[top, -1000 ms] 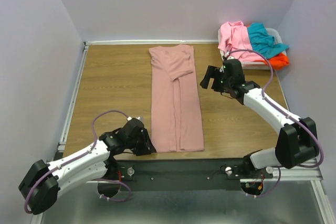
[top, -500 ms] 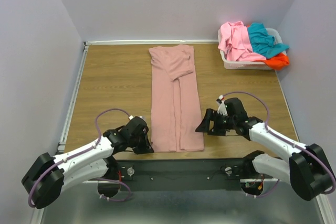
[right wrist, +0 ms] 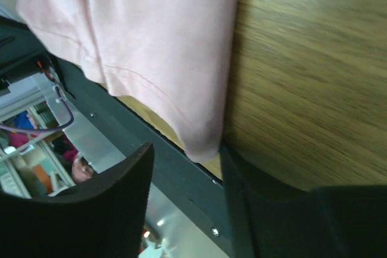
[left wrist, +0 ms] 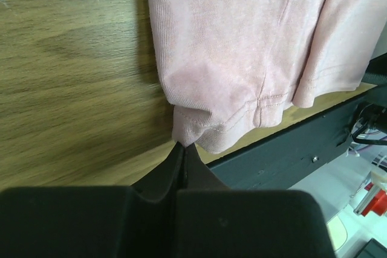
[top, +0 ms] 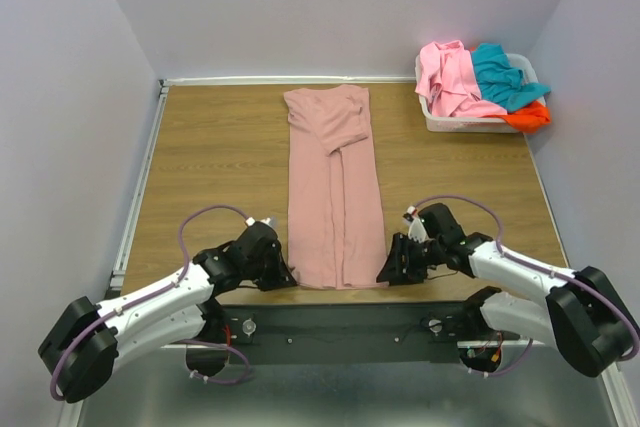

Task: Fold and stack the t-shirts
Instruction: Fold the tshirt

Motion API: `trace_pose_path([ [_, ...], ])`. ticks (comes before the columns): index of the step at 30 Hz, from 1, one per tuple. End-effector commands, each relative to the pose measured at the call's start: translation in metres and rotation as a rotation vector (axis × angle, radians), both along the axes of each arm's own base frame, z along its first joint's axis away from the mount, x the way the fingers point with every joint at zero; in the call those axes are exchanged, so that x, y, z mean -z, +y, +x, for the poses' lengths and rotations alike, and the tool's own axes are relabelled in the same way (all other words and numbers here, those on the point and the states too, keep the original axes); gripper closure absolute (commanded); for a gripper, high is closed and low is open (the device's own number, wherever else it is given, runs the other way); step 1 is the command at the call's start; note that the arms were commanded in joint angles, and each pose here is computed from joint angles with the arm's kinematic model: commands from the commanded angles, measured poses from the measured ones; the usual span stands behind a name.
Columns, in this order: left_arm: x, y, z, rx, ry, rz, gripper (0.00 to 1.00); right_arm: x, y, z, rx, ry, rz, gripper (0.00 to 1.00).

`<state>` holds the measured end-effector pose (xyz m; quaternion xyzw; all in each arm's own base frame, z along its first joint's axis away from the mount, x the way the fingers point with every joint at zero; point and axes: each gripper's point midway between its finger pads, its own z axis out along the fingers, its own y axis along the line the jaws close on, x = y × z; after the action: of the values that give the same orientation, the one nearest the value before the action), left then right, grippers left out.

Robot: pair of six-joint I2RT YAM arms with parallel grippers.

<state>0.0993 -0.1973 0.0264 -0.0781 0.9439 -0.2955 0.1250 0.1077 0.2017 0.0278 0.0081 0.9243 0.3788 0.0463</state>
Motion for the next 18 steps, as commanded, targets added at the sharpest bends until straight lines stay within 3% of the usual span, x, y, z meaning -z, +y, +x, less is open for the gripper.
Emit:
trace_pose_path([
  [1, -0.001, -0.004, 0.002, 0.004, -0.015, -0.027, 1.00, 0.018, -0.009, -0.014, -0.011, 0.063, -0.064, 0.55],
  [4, -0.002, -0.006, 0.004, 0.004, -0.027, -0.033, 1.00, 0.023, -0.012, -0.001, 0.001, 0.016, -0.111, 0.70],
  [5, -0.005, -0.009, 0.006, 0.006, -0.036, -0.045, 1.00, 0.025, -0.012, 0.005, 0.010, 0.002, -0.122, 0.82],
  [8, -0.013, -0.016, 0.011, 0.017, -0.068, -0.081, 1.00, 0.019, -0.010, 0.026, 0.040, -0.072, -0.146, 0.94],
  [13, -0.034, -0.027, 0.027, 0.011, -0.144, -0.125, 1.00, -0.014, 0.004, 0.056, 0.046, -0.206, -0.093, 0.97],
  [18, -0.069, -0.036, 0.067, -0.028, -0.283, -0.092, 1.00, -0.052, 0.007, 0.105, 0.153, -0.372, -0.114, 0.98],
])
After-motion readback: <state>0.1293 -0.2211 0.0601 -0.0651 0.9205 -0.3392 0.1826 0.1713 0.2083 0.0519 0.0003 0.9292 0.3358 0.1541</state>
